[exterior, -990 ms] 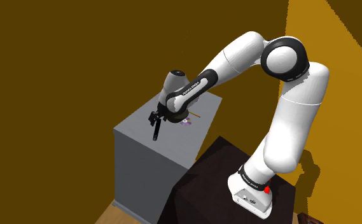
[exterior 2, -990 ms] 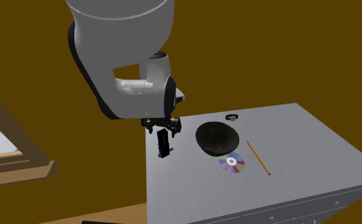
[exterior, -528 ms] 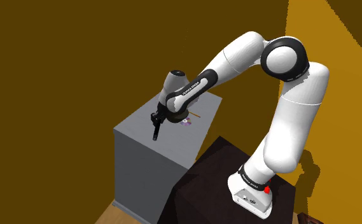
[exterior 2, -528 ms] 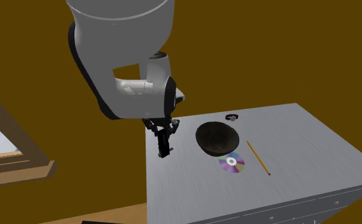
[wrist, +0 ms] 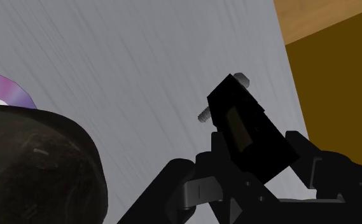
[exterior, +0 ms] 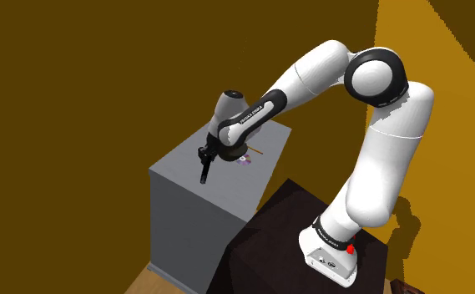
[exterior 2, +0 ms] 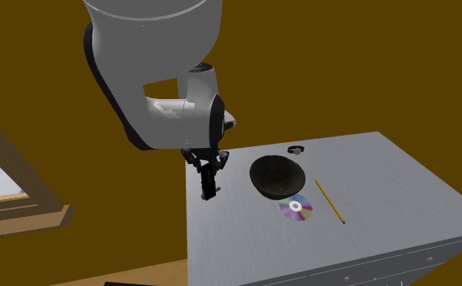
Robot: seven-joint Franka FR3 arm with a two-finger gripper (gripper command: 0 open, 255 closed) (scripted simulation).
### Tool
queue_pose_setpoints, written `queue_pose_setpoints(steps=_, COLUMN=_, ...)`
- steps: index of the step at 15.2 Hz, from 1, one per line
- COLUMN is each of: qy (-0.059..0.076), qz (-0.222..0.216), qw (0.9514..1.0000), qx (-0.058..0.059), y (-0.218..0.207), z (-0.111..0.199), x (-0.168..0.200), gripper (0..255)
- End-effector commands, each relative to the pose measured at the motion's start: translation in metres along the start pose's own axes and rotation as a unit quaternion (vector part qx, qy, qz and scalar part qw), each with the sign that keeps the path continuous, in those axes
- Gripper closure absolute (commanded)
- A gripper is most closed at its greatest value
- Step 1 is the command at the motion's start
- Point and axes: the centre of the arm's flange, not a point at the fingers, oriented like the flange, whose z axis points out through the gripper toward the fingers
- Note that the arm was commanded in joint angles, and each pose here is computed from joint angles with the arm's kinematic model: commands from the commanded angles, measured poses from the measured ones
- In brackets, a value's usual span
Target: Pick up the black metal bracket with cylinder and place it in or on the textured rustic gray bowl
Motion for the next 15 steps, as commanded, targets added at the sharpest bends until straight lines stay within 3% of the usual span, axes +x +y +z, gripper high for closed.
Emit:
queue_pose_setpoints(steps=1, qy=0.000, qz=0.000, qw=1.0000, qx=0.000, y=0.000, z=-0.010, x=0.001, gripper=255)
queue_pose_setpoints(steps=15, qy=0.000, qz=0.000, qw=1.0000, qx=0.000, y=-0.004, z=-0.083, x=0.010, gripper=255)
